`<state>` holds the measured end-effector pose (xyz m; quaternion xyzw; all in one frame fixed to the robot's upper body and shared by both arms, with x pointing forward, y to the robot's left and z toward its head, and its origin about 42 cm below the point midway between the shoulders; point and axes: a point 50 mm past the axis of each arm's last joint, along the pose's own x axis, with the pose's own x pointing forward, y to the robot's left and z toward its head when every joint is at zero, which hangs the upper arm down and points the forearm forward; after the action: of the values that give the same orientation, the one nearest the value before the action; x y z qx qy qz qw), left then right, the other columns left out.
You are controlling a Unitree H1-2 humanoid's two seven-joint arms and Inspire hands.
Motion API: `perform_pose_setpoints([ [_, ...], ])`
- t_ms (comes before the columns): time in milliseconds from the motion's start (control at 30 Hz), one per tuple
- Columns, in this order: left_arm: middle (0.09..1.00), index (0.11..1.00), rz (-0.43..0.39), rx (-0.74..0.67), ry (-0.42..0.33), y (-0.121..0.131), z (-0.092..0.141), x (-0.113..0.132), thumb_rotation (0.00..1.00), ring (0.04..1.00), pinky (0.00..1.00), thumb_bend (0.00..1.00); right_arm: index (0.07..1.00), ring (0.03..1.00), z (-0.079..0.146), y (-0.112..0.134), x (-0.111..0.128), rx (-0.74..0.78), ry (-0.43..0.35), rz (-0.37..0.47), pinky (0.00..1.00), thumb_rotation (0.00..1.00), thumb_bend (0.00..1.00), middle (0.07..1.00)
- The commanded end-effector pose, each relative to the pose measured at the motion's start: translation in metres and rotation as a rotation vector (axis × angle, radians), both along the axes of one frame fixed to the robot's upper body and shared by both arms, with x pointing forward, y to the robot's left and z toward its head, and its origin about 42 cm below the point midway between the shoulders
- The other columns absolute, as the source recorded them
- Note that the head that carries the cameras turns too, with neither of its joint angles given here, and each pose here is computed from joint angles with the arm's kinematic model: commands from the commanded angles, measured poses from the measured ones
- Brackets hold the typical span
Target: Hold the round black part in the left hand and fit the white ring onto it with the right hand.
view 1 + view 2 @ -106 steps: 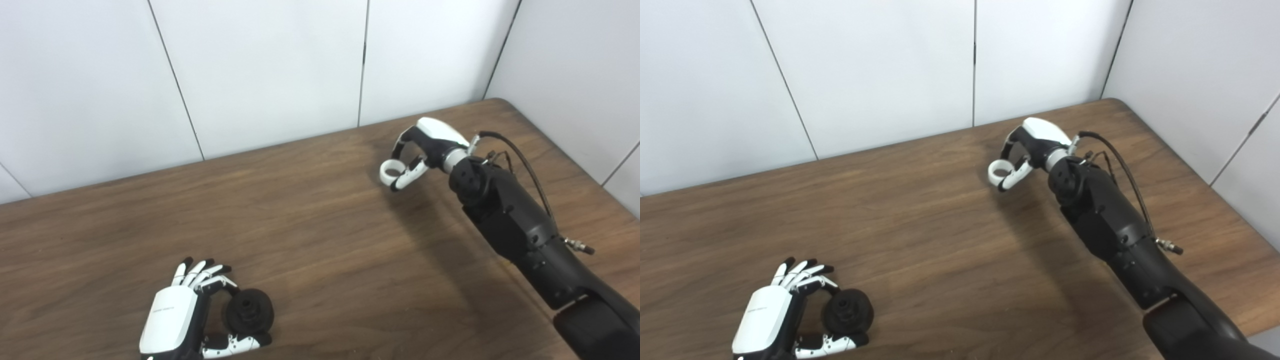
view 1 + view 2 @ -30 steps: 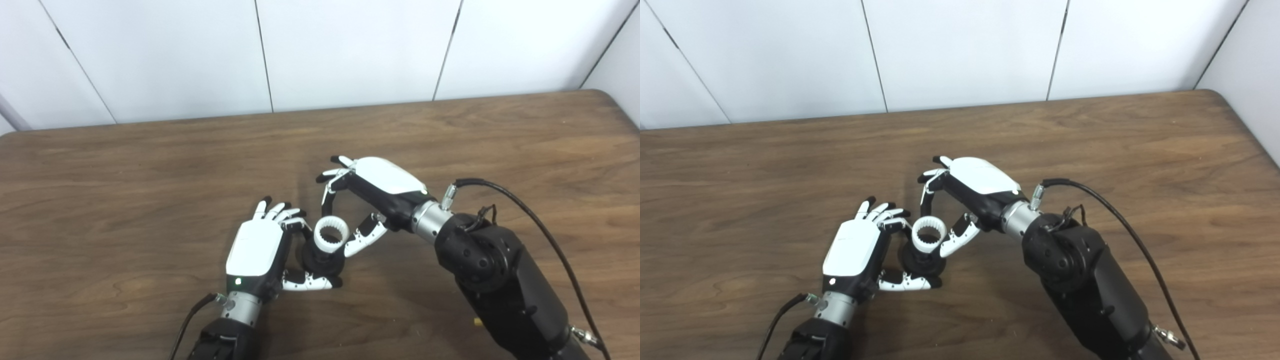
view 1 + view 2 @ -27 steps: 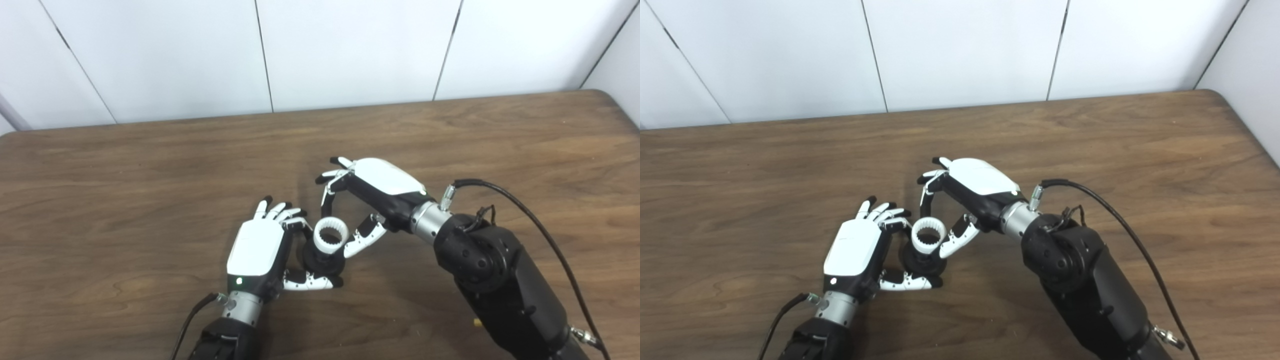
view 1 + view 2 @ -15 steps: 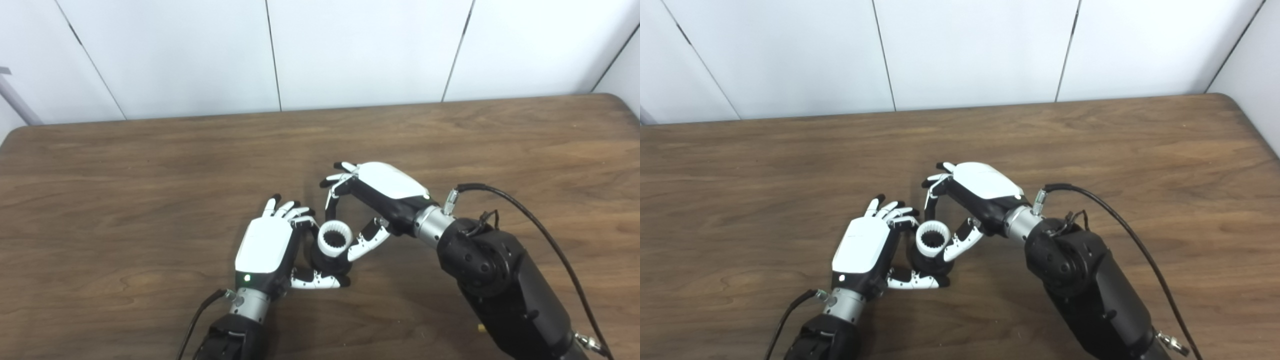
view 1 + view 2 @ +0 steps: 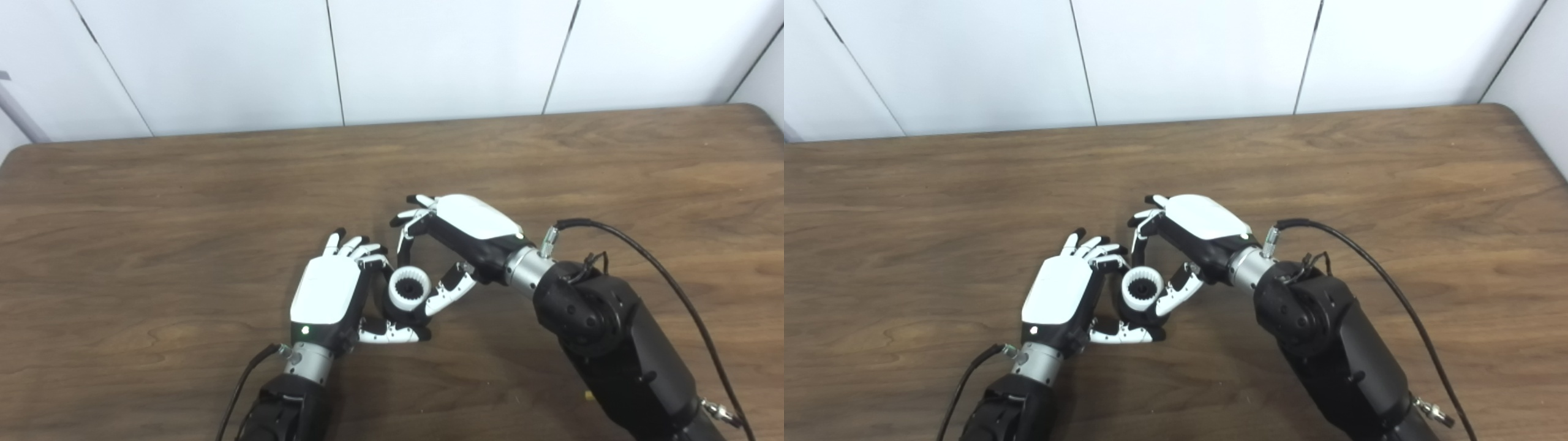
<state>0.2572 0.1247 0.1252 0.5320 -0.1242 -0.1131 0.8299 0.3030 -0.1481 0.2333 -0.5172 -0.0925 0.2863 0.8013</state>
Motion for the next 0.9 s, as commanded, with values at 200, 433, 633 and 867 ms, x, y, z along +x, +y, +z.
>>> perform_pose_setpoints([
  [200,0.79,0.483,-0.022,0.014,0.011,-0.0047,-0.0014,-0.0011,0.05,0.884,1.0,0.52,0.484,0.994,0.0112,0.0028,0.0017,0.013,-0.077,0.025,1.0,0.14,0.52,0.858],
  [433,0.79,0.483,-0.025,0.011,0.011,-0.0049,-0.0007,-0.0016,0.05,0.887,1.0,0.52,0.485,0.998,0.0108,0.0019,0.0021,0.012,-0.075,0.023,1.0,0.14,0.52,0.86],
  [633,0.791,0.483,-0.023,0.01,0.013,-0.0049,-0.0011,-0.0019,0.05,0.887,1.0,0.52,0.485,1.0,0.01,0.0018,0.0027,0.012,-0.062,0.014,1.0,0.14,0.52,0.864],
  [867,0.789,0.483,-0.026,0.005,0.01,-0.0051,-0.0012,-0.0018,0.05,0.884,1.0,0.52,0.485,1.0,0.0081,0.0008,0.0044,0.016,-0.056,0.01,1.0,0.14,0.52,0.865],
])
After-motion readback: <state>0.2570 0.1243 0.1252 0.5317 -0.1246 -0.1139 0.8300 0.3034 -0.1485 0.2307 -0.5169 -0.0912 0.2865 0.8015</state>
